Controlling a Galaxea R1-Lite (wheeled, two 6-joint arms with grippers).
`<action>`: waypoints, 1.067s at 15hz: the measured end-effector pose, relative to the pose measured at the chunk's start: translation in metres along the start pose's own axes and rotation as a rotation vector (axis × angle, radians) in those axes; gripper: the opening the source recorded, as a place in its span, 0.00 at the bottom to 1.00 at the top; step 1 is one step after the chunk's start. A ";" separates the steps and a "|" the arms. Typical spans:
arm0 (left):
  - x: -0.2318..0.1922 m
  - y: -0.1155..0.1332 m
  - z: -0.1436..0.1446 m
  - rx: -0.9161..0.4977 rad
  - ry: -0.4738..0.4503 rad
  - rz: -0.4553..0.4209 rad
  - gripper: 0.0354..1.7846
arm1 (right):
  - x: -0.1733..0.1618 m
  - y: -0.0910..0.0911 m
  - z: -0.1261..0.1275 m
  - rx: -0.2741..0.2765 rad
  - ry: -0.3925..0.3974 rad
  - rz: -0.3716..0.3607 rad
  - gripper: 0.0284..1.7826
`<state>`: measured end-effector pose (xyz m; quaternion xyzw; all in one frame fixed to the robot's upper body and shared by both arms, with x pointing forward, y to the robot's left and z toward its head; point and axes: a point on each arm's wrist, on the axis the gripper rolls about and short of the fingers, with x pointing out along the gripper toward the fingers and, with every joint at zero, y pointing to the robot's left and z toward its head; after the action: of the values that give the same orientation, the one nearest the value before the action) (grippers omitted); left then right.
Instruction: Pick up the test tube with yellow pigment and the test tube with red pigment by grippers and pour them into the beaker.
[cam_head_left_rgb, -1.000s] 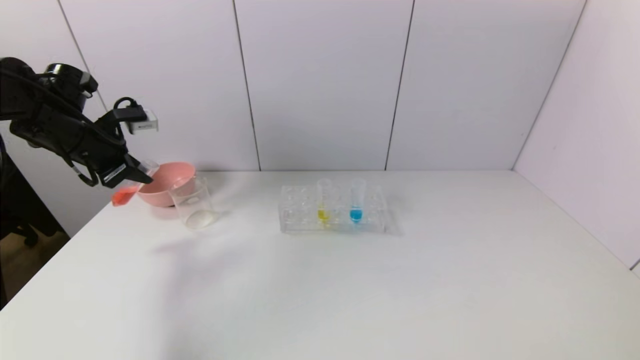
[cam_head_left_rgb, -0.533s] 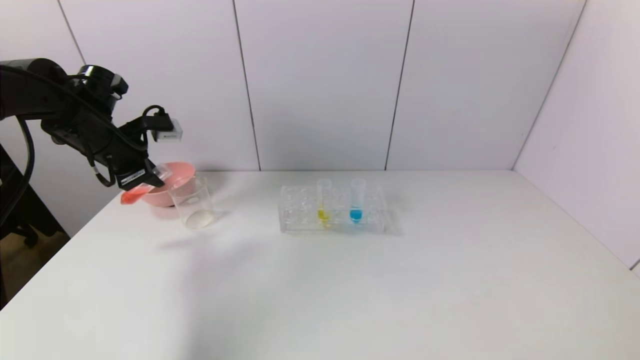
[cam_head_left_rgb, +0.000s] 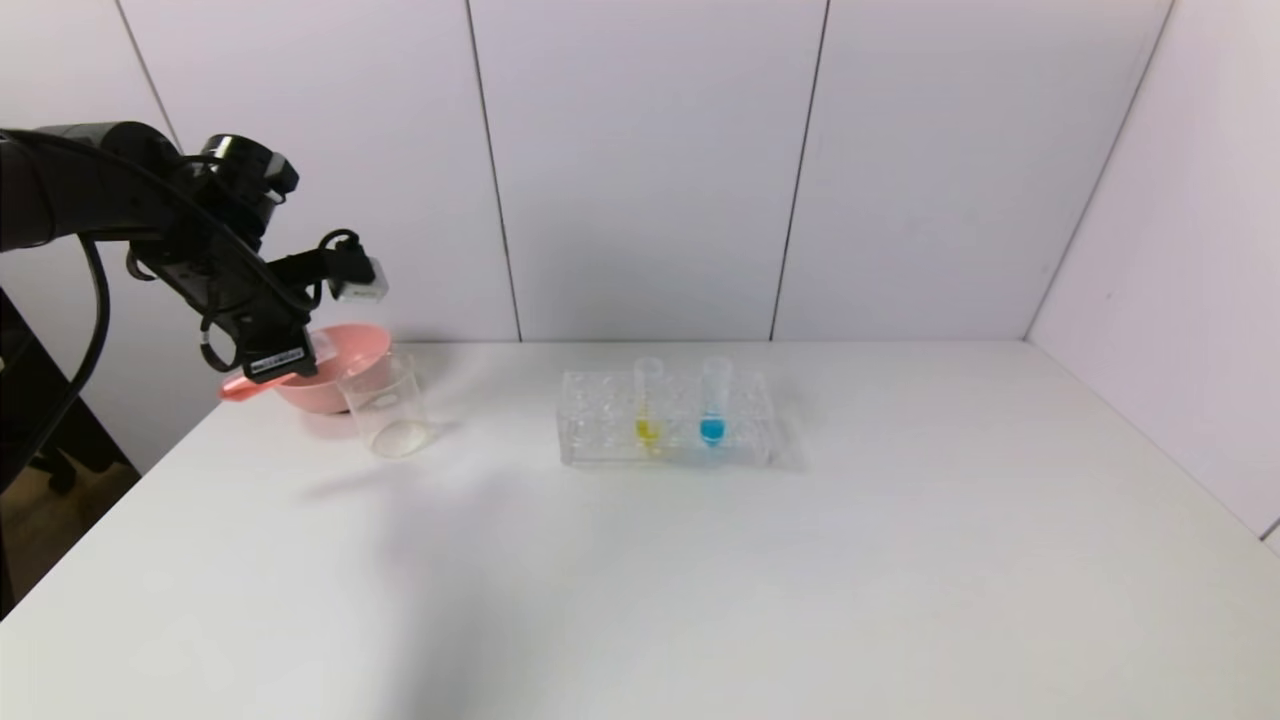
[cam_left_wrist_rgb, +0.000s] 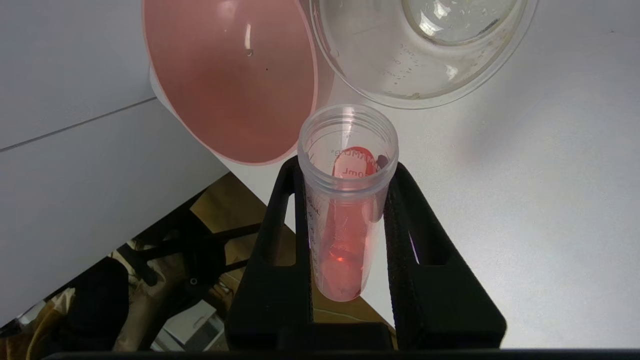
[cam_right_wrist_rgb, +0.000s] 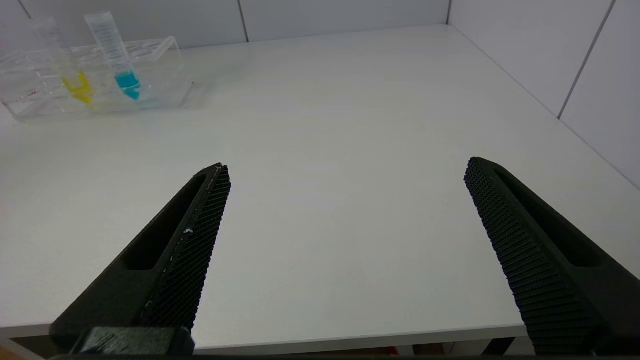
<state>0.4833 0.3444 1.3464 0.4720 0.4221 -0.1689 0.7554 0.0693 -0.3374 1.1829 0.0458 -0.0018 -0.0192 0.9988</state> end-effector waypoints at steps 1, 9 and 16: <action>0.002 -0.002 0.004 0.009 0.019 0.011 0.23 | 0.000 0.000 0.000 0.000 0.000 0.000 0.96; 0.016 -0.008 0.022 0.047 0.140 0.109 0.23 | 0.000 0.000 0.000 0.000 0.000 0.000 0.96; 0.014 -0.016 0.034 0.096 0.230 0.169 0.23 | 0.000 0.000 0.000 0.000 0.000 0.000 0.96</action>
<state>0.4972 0.3099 1.3334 0.5576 0.4561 -0.0695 0.6901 0.0693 -0.3374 1.1830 0.0458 -0.0020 -0.0191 0.9988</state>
